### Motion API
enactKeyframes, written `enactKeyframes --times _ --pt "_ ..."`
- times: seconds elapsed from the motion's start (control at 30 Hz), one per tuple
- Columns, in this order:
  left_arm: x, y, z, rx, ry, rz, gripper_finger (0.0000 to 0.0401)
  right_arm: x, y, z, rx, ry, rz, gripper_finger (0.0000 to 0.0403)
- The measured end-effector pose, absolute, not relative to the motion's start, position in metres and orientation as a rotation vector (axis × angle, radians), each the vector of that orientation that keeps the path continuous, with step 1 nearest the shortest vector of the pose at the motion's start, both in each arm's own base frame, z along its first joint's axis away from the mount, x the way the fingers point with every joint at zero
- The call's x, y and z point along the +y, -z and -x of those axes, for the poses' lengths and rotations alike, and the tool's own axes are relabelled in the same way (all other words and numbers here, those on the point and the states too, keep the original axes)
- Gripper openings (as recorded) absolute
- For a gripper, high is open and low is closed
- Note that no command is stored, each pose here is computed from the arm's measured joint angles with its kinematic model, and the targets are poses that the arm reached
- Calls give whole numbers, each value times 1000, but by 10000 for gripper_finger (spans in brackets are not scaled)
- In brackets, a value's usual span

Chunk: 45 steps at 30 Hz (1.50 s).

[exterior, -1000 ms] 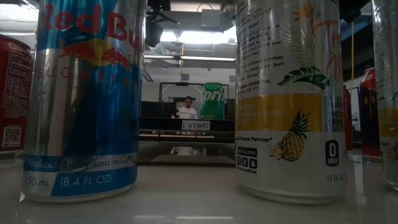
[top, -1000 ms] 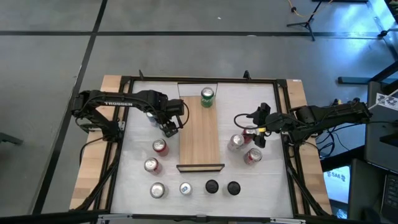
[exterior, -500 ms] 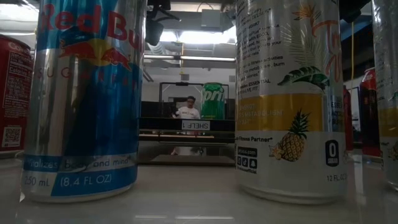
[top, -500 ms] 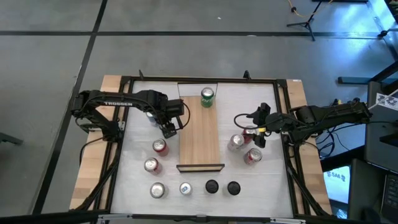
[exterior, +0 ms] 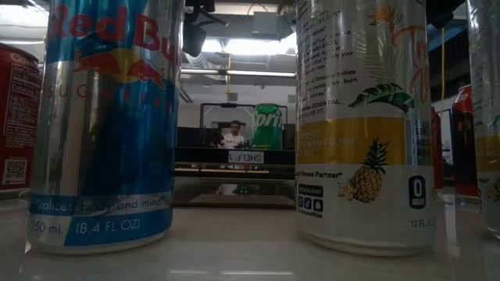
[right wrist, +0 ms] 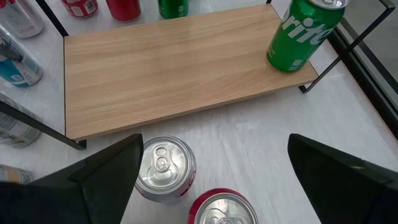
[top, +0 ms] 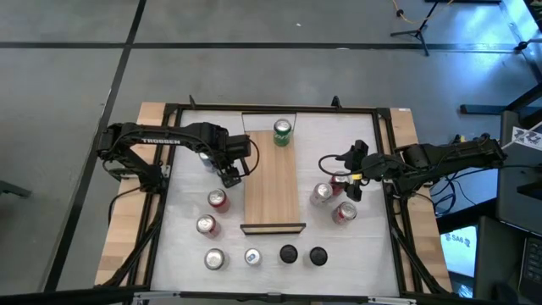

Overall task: Place canned beverage on shelf
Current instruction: Put the green soda can on the shelf aligned with the other green soda can

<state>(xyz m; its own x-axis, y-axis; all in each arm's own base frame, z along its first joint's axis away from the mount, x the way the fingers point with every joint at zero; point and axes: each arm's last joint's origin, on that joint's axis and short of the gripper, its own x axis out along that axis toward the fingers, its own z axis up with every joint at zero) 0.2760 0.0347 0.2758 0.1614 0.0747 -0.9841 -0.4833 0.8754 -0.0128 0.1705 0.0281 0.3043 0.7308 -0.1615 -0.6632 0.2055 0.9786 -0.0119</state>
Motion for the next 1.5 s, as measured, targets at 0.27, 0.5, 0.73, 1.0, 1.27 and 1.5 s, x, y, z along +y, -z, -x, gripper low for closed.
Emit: enactKeyframes --times 0.27,0.5,0.73,1.0,1.27,1.5 --pt "35 -276 -279 1329 -412 359 280 28 -304 -171 723 202 -64 395" --pt "36 -276 -278 1328 -425 347 361 29 -304 -171 728 184 -72 395" --pt "35 -276 -274 1375 -444 333 391 30 -304 -171 741 131 -93 395" --pt "35 -273 -274 1373 -444 328 392 30 -304 -171 742 130 -93 395" --pt "34 -252 -266 1444 -461 329 392 30 -304 -171 741 130 -93 395" --pt "34 -240 -267 1422 -457 331 392 30 -304 -171 741 130 -93 395"
